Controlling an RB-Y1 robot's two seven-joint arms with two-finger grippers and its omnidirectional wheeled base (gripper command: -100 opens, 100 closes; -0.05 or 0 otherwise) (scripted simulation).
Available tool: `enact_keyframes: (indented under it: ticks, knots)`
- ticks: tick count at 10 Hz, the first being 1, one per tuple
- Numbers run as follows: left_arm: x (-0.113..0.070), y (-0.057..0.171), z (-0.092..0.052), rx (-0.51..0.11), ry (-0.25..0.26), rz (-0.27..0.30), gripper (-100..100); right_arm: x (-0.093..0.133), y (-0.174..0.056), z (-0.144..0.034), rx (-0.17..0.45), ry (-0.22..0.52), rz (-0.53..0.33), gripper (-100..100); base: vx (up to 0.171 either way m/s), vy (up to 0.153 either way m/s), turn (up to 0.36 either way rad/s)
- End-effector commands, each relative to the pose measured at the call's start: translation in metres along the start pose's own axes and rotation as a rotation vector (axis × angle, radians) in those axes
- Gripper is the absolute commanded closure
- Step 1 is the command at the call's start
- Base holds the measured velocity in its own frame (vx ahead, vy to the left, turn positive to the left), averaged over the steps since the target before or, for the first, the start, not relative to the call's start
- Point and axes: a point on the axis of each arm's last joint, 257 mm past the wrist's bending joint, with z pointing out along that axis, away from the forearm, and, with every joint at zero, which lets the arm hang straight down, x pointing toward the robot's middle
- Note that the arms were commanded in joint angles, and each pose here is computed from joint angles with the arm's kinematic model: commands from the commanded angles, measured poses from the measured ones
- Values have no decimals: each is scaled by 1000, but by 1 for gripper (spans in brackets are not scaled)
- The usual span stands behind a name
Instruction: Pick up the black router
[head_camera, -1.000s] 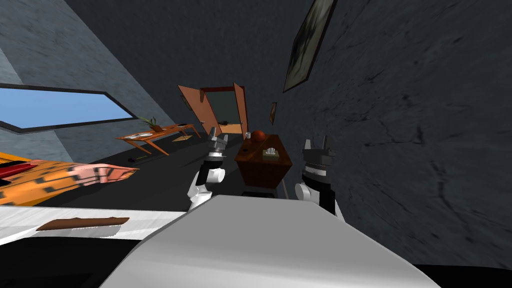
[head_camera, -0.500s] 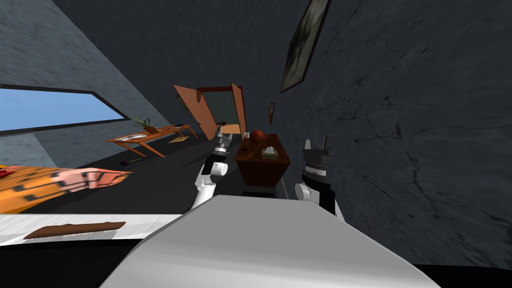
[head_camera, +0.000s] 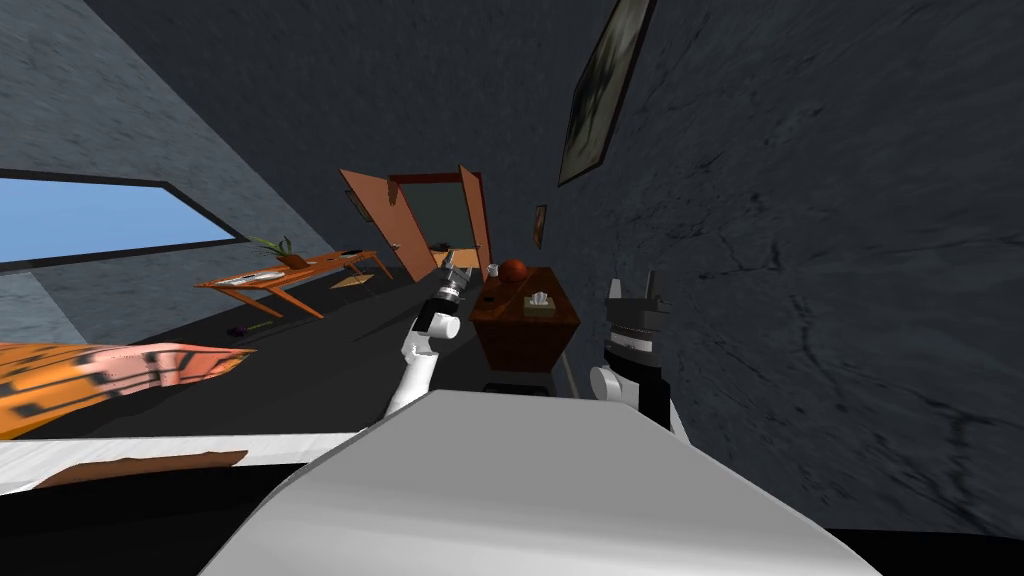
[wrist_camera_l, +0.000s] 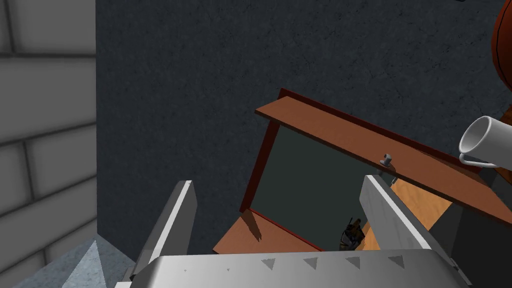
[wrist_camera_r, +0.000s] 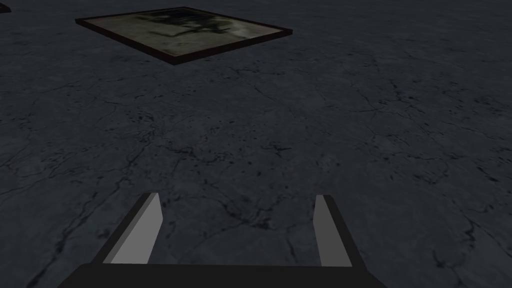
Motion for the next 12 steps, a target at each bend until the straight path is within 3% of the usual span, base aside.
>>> enact_keyframes:
  ticks: [1, 2, 3, 4, 10, 12]
  knots:
    - [4, 7, 11, -27, 3, -23, -100, 0, 0, 0, 0, 0, 0, 0, -15, 29, -33]
    - [3, 24, 19, -70, -3, -62, -100, 0, 0, 0, 0, 0, 0, 0, -18, 39, -47]
    - [7, 23, 24, -77, 3, -63, -100, 0, 0, 0, 0, 0, 0, 0, -14, 40, -24]
    - [7, 39, 32, -121, -1, -101, -100, 0, 0, 0, 0, 0, 0, 0, -11, 51, -35]
    - [25, 90, 70, -294, 6, -205, -100, 0, 0, 0, 0, 0, 0, 0, -6, 58, -25]
    - [31, 108, 76, -357, 5, -234, -100, 0, 0, 0, 0, 0, 0, 0, -9, 76, -9]
